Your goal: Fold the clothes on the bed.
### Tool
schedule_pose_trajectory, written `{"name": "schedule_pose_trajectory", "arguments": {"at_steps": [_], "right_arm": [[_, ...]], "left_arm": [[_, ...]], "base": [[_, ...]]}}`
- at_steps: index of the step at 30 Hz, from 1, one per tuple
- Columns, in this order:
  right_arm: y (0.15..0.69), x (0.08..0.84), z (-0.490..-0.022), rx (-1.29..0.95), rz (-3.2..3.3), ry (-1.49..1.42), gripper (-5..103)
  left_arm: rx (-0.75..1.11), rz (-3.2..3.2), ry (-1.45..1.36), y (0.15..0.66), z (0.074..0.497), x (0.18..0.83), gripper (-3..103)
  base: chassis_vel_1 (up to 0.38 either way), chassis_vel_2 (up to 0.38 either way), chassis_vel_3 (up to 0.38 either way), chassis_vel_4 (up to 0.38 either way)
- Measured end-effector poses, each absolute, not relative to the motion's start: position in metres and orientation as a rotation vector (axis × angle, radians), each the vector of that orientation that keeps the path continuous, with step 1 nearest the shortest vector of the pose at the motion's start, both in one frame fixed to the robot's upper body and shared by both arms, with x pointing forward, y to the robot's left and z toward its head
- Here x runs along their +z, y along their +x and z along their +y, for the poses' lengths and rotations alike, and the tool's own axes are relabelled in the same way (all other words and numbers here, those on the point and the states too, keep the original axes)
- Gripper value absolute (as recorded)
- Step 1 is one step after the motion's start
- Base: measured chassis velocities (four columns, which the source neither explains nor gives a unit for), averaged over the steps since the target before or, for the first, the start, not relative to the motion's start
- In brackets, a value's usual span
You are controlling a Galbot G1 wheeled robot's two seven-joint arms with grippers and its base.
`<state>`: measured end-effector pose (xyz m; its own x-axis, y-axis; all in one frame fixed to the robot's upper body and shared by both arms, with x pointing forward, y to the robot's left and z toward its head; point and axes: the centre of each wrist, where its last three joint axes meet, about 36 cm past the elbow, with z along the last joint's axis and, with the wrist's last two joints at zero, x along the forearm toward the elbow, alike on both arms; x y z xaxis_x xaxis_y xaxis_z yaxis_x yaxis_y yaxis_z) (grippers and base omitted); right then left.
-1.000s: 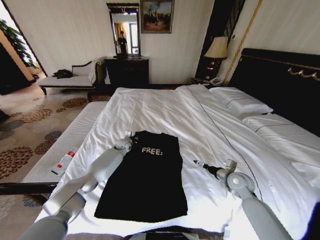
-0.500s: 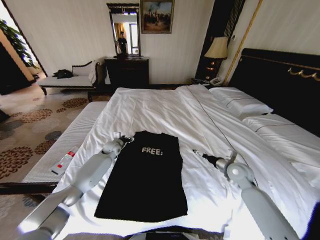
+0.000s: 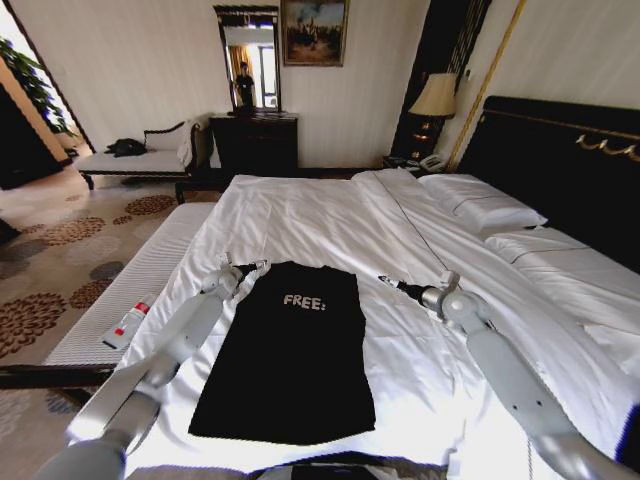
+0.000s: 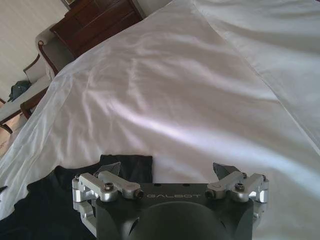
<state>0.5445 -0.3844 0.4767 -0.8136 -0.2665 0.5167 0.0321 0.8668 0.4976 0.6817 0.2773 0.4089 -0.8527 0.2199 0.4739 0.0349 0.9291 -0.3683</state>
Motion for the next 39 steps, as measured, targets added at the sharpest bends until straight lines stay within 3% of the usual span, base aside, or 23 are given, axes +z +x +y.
{"name": "schedule_pose_trajectory", "arguments": {"at_steps": [10,13,15,19,21,22,23,25,27,33,35,36,37,39], "right_arm": [[0.567,0.477,-0.383,-0.669,-2.432,0.144,100],[0.566,0.475,-0.383,-0.669,-2.430,0.139,100],[0.566,0.475,-0.384,-0.669,-2.429,0.137,100],[0.566,0.474,-0.384,-0.673,-2.428,0.136,100],[0.569,0.472,-0.382,-0.684,-2.422,0.136,100],[0.571,0.471,-0.382,-0.693,-2.418,0.137,100],[0.575,0.469,-0.380,-0.707,-2.409,0.139,100],[0.576,0.468,-0.379,-0.713,-2.405,0.142,100],[0.580,0.465,-0.374,-0.722,-2.397,0.152,100],[0.587,0.456,-0.362,-0.740,-2.372,0.177,100],[0.591,0.451,-0.355,-0.751,-2.361,0.193,100],[0.592,0.450,-0.354,-0.752,-2.358,0.197,100],[0.595,0.445,-0.348,-0.755,-2.350,0.209,100],[0.597,0.443,-0.346,-0.757,-2.347,0.212,100]], "left_arm": [[0.508,-2.495,-0.261,0.694,0.233,0.385,97],[0.503,-2.490,-0.262,0.699,0.219,0.378,89],[0.499,-2.491,-0.258,0.701,0.218,0.377,89],[0.486,-2.494,-0.248,0.706,0.214,0.376,76],[0.477,-2.497,-0.246,0.706,0.214,0.377,66],[0.474,-2.498,-0.245,0.706,0.214,0.377,66],[0.467,-2.500,-0.236,0.706,0.215,0.377,55],[0.465,-2.501,-0.232,0.706,0.216,0.377,55],[0.461,-2.507,-0.222,0.706,0.220,0.379,43],[0.453,-2.513,-0.209,0.703,0.226,0.378,28],[0.453,-2.512,-0.204,0.702,0.227,0.377,16],[0.453,-2.512,-0.204,0.702,0.227,0.377,16],[0.454,-2.510,-0.203,0.701,0.227,0.376,6],[0.454,-2.510,-0.202,0.701,0.228,0.376,6]], "base": [[0.000,0.000,0.000,0.000],[0.000,0.000,0.000,0.000],[0.000,0.000,0.000,0.000],[0.000,0.000,0.000,0.000],[0.000,0.000,0.000,0.000],[0.000,0.000,0.000,0.000],[0.000,0.000,0.000,0.000],[0.000,0.000,0.000,0.000],[0.000,0.000,0.000,0.000],[0.000,0.000,0.000,0.000],[0.000,0.000,0.000,0.000],[0.000,0.000,0.000,0.000],[0.000,0.000,0.000,0.000],[0.000,0.000,0.000,0.000]]}}
